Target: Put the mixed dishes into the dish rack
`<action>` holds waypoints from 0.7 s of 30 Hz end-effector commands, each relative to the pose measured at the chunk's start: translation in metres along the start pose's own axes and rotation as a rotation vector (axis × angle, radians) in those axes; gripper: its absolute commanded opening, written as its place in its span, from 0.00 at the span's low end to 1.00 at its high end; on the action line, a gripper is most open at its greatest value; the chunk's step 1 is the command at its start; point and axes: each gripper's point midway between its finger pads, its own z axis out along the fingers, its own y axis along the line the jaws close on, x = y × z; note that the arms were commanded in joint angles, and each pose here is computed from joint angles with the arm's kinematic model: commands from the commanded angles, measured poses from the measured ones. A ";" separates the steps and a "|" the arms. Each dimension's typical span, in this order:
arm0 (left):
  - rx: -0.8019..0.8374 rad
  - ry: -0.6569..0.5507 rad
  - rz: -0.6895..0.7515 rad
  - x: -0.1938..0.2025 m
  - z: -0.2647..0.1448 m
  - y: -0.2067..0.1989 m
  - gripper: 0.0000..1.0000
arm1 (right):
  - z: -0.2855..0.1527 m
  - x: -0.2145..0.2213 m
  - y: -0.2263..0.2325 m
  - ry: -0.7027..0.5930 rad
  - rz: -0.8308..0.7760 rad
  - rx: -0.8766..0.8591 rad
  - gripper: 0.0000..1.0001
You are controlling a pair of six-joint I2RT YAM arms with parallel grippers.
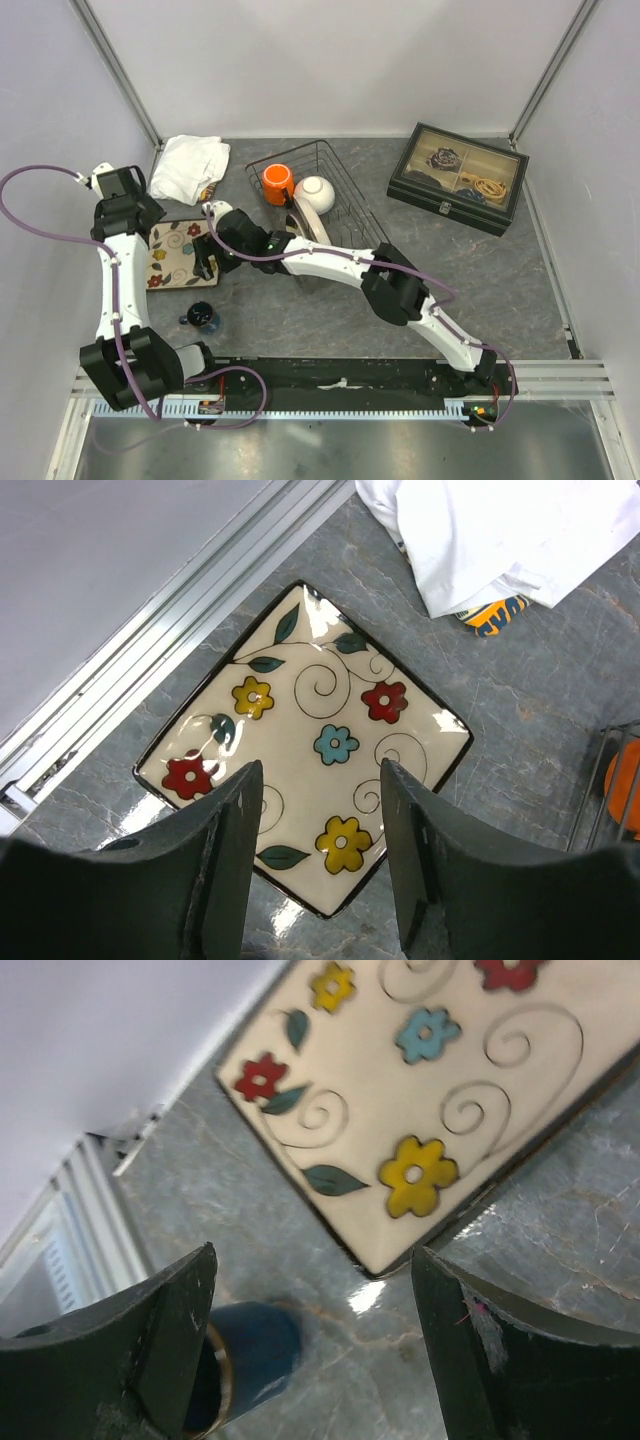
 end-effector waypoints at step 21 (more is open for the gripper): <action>-0.080 -0.040 -0.079 -0.009 0.031 0.014 0.58 | 0.051 0.012 -0.071 -0.097 0.294 0.101 0.86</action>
